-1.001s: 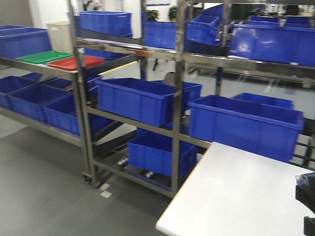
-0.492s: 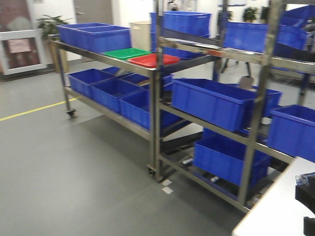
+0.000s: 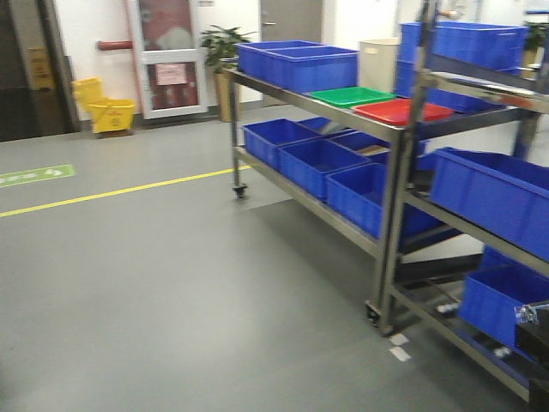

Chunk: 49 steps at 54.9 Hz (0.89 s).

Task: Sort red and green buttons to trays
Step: 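Drive the base away from the table holding both buttons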

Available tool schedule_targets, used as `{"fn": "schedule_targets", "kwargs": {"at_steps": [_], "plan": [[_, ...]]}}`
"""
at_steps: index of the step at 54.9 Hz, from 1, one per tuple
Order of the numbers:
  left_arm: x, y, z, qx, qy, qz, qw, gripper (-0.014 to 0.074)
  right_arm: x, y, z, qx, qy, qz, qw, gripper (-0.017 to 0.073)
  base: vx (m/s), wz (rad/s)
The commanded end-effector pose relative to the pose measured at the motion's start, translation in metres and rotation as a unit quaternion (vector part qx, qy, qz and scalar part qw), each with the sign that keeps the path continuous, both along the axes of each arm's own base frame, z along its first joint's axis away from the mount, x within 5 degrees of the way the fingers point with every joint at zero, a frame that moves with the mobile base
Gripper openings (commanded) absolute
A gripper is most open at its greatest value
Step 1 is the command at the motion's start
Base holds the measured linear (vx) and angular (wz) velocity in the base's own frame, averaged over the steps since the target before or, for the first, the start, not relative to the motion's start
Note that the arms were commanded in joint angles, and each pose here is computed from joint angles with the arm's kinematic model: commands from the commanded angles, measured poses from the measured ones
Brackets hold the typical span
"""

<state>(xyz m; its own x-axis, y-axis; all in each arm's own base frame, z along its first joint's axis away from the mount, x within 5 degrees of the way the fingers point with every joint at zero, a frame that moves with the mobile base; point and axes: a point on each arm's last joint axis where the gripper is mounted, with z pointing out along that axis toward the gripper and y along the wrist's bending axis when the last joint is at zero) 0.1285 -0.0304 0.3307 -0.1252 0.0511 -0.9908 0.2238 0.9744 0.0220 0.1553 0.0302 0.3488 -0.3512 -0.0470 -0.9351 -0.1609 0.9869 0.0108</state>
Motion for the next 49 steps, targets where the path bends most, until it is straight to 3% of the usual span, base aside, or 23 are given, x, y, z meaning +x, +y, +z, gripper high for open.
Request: {"fn": "schedule_targets", "kwargs": {"at_steps": [1, 49], "plan": [[-0.0009, -0.0018, 0.018, -0.019, -0.057, -0.01, 0.998, 0.0, 0.0002, -0.0002, 0.0192, 0.007, -0.063, 0.003, 0.998, -0.0009, 0.11, 0.48], [-0.0009, -0.0018, 0.018, -0.019, -0.057, -0.01, 0.998, 0.0, 0.0001, -0.0001, 0.0192, 0.007, -0.063, 0.003, 0.998, -0.0009, 0.16, 0.4]]}}
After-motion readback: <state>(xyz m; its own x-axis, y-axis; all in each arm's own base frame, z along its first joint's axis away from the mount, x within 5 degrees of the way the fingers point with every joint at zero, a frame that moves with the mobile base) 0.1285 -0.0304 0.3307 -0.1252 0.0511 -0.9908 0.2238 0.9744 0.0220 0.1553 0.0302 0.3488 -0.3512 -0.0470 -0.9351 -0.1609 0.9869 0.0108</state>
